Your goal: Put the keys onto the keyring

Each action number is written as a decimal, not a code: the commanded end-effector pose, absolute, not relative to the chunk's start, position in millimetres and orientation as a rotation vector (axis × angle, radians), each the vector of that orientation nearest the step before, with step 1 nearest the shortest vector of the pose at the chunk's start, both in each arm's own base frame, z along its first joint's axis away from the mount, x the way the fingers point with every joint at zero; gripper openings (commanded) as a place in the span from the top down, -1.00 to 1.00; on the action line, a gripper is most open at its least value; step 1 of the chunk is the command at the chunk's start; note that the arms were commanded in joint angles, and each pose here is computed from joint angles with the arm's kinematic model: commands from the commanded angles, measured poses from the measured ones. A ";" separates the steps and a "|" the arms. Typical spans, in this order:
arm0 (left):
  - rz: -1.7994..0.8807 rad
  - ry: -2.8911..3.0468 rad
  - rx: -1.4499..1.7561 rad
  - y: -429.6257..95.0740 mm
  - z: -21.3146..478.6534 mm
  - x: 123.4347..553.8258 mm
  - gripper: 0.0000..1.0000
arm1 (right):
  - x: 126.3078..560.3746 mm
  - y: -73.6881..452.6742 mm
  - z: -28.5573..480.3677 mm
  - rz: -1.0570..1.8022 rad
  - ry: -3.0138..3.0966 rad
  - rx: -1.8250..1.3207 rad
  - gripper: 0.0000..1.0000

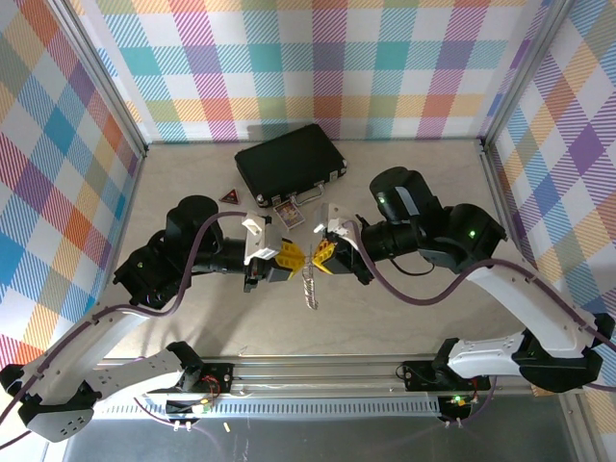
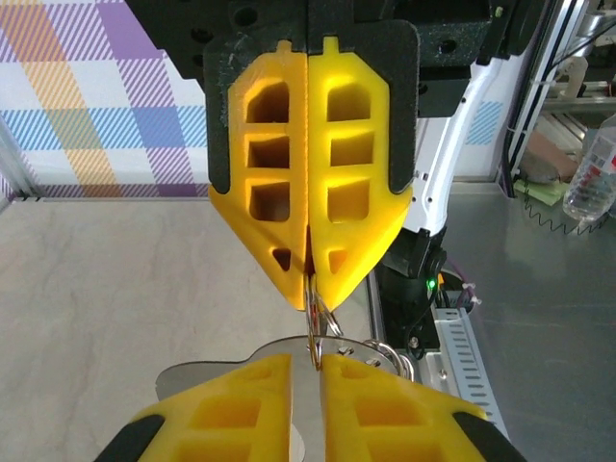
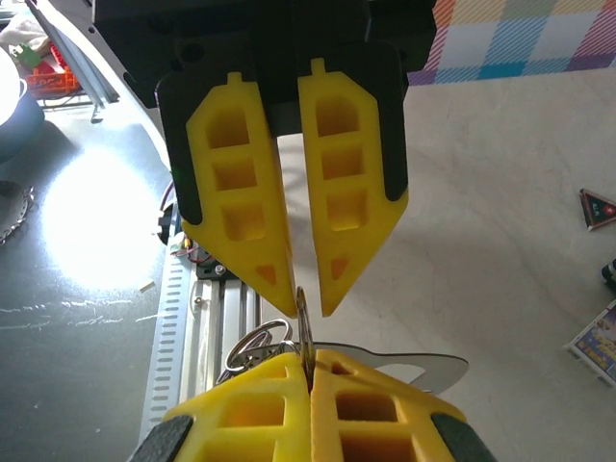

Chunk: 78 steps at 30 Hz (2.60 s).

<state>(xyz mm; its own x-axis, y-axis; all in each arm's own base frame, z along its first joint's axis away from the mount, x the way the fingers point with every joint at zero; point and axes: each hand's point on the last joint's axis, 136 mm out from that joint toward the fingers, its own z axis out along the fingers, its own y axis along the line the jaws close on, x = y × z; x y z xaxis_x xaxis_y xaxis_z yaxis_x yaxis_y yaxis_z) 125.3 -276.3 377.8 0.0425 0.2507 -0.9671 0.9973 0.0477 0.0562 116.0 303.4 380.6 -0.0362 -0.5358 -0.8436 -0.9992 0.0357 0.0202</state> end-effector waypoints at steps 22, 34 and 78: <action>-1.086 1.233 1.221 -276.7 402.9 119.2 1.00 | 106.7 311.7 385.2 0.958 1.623 -1.556 0.99; -1.266 1.029 0.996 -262.0 450.1 104.9 1.00 | 101.7 303.2 426.6 1.031 1.442 -1.363 0.22; -1.350 0.943 0.986 -264.5 460.0 99.1 1.00 | 109.6 323.2 441.0 1.139 1.399 -1.270 0.79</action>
